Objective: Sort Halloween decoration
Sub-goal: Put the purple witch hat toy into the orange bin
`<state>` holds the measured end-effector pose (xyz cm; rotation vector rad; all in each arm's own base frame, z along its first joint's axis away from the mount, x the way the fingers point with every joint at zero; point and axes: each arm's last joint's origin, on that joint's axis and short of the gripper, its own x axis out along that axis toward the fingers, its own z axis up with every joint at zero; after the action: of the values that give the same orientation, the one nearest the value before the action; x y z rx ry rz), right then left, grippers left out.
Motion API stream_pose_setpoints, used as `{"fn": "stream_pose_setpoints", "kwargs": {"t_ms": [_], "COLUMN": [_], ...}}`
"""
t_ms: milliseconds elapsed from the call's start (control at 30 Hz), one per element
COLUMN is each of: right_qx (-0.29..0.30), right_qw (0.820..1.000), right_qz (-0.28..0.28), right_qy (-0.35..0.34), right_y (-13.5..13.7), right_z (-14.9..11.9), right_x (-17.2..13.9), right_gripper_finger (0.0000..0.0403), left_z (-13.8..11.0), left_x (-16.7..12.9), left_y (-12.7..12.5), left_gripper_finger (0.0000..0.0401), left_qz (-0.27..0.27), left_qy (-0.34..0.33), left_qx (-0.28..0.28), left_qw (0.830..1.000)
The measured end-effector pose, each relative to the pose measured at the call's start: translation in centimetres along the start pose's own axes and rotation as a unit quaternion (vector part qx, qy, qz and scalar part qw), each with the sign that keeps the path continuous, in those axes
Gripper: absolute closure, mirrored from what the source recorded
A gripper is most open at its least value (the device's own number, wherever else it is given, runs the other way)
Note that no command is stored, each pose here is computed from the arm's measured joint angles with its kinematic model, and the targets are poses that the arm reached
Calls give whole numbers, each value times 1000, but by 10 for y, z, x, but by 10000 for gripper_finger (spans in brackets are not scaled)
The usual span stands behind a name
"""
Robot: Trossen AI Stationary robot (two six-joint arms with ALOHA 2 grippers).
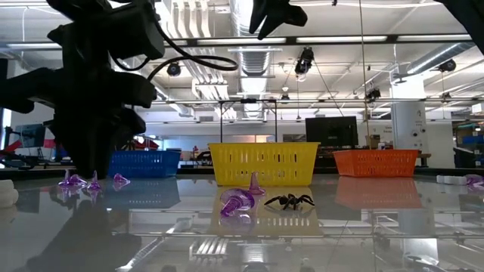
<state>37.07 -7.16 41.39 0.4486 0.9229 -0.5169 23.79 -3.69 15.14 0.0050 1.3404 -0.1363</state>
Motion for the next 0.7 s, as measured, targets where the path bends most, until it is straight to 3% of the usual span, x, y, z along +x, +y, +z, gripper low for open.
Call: {"fn": "stream_pose_setpoints", "kwargs": {"t_ms": [267, 700], "right_qx": [-1, 1], "right_qw": [1000, 1000], "right_qz": [-2, -2], "right_qy": [4, 4], "right_y": [0, 0], "right_z": [-1, -1], "right_x": [0, -1], "right_gripper_finger": [284, 284], "left_z": [0, 3], "left_x": [0, -9], "left_y": [0, -1], "left_gripper_finger": [394, 400], "left_qz": [7, -5], "left_qy": [0, -14], "left_qx": [11, 5], "left_qw": [1000, 1000]}}
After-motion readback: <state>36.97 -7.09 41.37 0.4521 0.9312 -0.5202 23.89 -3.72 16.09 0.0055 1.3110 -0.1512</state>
